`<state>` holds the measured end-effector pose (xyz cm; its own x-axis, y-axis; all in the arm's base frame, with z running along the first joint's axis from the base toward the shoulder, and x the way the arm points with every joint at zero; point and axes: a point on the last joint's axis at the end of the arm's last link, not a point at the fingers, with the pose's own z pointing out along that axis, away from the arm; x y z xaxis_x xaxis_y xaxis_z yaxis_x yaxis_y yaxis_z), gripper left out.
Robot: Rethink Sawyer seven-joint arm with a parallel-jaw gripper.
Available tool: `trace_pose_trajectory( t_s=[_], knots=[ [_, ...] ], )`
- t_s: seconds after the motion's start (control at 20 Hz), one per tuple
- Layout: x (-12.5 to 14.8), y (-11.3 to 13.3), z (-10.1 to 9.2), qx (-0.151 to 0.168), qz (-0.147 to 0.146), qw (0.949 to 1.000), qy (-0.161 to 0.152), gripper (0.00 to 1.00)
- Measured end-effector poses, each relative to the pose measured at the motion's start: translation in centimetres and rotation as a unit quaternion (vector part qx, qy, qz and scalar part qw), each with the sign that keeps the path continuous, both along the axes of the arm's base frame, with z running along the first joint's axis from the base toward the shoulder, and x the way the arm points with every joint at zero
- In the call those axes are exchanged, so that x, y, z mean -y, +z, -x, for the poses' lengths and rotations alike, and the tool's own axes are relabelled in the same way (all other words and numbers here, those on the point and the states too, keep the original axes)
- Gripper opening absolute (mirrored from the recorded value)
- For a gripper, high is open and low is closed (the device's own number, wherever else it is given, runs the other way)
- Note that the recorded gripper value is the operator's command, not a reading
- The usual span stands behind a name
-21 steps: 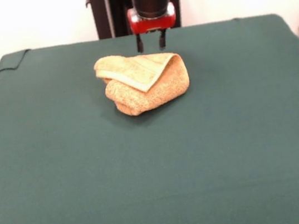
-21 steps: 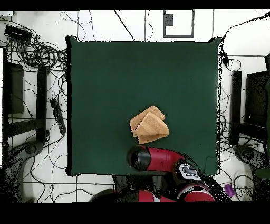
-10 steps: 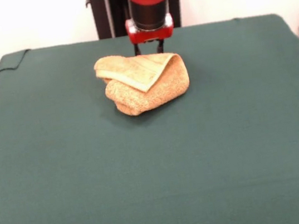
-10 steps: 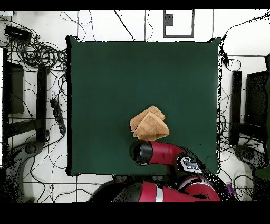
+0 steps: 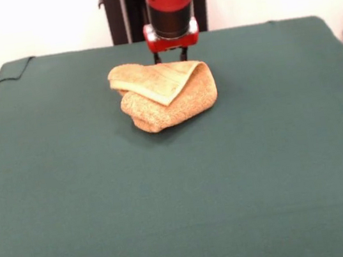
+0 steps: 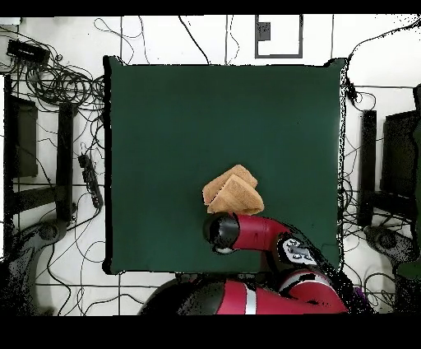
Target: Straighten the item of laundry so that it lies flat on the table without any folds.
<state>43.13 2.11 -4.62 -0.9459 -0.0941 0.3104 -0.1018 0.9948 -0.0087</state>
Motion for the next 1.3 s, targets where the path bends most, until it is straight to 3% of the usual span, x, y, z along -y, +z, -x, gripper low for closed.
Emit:
trace_pose_trajectory(
  t_s=[0.65,0.9,1.3],
  knots=[
    [-0.1,0.6,-0.3,-0.015,-0.001,0.9999,0.0,1.0],
    [0.2,3.1,-1.3,-0.047,0.002,0.9989,-0.003,1.0],
    [0.9,5.9,-3.2,-0.051,0.01,0.9987,-0.006,1.0]
  ],
)
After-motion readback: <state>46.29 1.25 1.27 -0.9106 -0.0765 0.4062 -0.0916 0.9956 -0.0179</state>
